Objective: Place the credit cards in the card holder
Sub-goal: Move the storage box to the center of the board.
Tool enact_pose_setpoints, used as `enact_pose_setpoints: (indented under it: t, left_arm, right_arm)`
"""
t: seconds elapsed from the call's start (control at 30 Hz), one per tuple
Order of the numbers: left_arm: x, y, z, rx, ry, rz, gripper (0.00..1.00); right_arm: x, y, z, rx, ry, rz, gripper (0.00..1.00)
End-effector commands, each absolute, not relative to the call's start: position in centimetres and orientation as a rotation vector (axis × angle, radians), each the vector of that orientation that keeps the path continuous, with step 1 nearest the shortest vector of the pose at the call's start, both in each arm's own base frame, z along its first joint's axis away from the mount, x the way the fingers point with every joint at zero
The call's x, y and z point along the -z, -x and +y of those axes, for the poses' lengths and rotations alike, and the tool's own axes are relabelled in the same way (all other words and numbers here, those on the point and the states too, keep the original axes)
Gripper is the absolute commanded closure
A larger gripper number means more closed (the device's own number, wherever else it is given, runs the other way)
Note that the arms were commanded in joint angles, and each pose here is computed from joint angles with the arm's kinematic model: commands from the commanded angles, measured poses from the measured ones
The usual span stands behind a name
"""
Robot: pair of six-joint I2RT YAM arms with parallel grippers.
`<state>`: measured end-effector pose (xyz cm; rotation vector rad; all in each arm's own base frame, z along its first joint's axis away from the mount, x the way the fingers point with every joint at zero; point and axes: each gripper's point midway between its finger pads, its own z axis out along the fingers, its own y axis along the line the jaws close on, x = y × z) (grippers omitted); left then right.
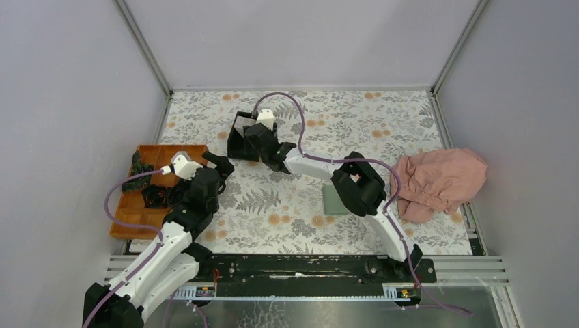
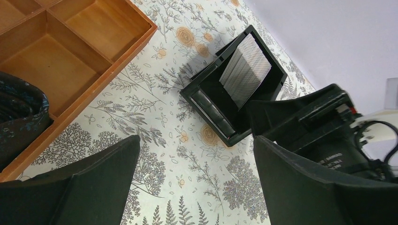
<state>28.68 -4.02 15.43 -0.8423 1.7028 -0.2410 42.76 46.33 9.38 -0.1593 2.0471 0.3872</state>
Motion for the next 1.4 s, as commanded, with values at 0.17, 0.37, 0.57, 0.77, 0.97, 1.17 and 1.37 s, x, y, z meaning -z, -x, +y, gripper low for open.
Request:
enact_pose_setpoints:
  t: [0.17, 0.37, 0.57, 0.77, 0.97, 1.17, 1.37]
  left_arm:
    - [-15.7, -28.6, -3.9, 0.244, 0.841, 1.681, 0.03]
    - [-15.5, -28.7, -3.9, 0.247, 0.847, 1.678, 0.03]
    - [-15.2, -28.9, -4.1, 0.248, 0.849, 1.69, 0.03]
    - [-14.8, -28.9, -4.1, 0.234, 0.848, 1.7, 0.03]
    - [-14.2, -28.9, -4.0, 0.217, 0.841, 1.717, 0.03]
    - [-13.5, -29.3, -4.6, 0.214, 0.816, 1.748, 0.03]
    - [-12.8, -29.7, -5.1, 0.211, 0.799, 1.771, 0.03]
  right_arm:
    - [-8.3, -44.2, 46.1, -0.312, 0.109, 2.066, 0.42]
    - [-7.3, -44.5, 45.2, -0.28, 0.111, 2.089, 0.55]
    - [-7.6, -44.4, 43.3, -0.265, 0.115, 2.081, 0.66]
    - [-8.9, -44.3, 41.0, -0.248, 0.193, 2.061, 0.73]
    - [-8.9, -43.9, 37.3, -0.189, 0.28, 2.071, 0.75]
    - [-9.0, -43.5, 34.2, -0.169, 0.358, 2.081, 0.74]
    - [-8.9, -43.7, 31.6, -0.137, 0.387, 2.09, 0.72]
